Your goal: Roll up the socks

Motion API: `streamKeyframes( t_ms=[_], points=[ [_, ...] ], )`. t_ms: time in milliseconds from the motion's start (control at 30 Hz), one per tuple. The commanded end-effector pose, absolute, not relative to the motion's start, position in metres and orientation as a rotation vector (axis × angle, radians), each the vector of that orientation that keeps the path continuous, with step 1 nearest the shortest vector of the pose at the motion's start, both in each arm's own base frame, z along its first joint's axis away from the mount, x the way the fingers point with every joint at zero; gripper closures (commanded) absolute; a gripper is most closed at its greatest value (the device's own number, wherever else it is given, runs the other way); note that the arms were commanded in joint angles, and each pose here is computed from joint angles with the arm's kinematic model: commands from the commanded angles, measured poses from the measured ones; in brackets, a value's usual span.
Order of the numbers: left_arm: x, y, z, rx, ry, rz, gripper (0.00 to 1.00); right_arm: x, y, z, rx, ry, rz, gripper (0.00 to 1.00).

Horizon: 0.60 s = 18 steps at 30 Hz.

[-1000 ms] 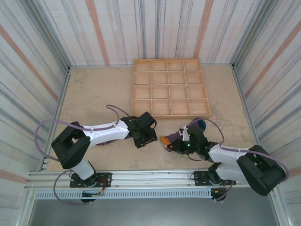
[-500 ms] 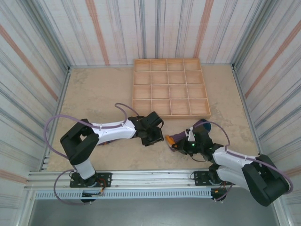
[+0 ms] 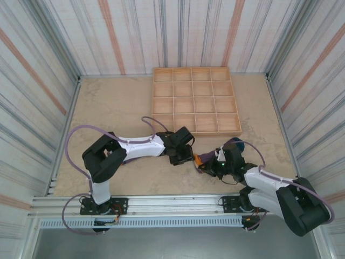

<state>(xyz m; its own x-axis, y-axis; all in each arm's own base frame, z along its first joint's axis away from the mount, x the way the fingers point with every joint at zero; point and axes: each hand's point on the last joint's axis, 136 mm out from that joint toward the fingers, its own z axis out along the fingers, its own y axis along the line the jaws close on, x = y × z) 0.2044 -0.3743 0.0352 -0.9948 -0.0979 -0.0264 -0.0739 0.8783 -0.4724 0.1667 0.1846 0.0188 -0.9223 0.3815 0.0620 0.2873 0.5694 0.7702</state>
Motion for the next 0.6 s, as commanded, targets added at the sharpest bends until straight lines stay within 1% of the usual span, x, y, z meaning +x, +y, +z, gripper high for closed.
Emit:
streamKeyframes(
  t_ms=[0, 500, 567],
  points=[
    [0.206, -0.385, 0.035, -0.088, 2.989, -0.77, 0.42, 0.117, 0.143, -0.041, 0.882, 2.93, 0.946, 1.0],
    [0.204, -0.399, 0.026, -0.068, 2.992, -0.787, 0.47, 0.119, 0.141, -0.041, 0.935, 2.926, 0.96, 1.0],
    [0.202, -0.4, 0.023, -0.067, 3.004, -0.771, 0.5, 0.12, 0.141, -0.041, 0.938, 2.926, 0.962, 1.0]
  ],
)
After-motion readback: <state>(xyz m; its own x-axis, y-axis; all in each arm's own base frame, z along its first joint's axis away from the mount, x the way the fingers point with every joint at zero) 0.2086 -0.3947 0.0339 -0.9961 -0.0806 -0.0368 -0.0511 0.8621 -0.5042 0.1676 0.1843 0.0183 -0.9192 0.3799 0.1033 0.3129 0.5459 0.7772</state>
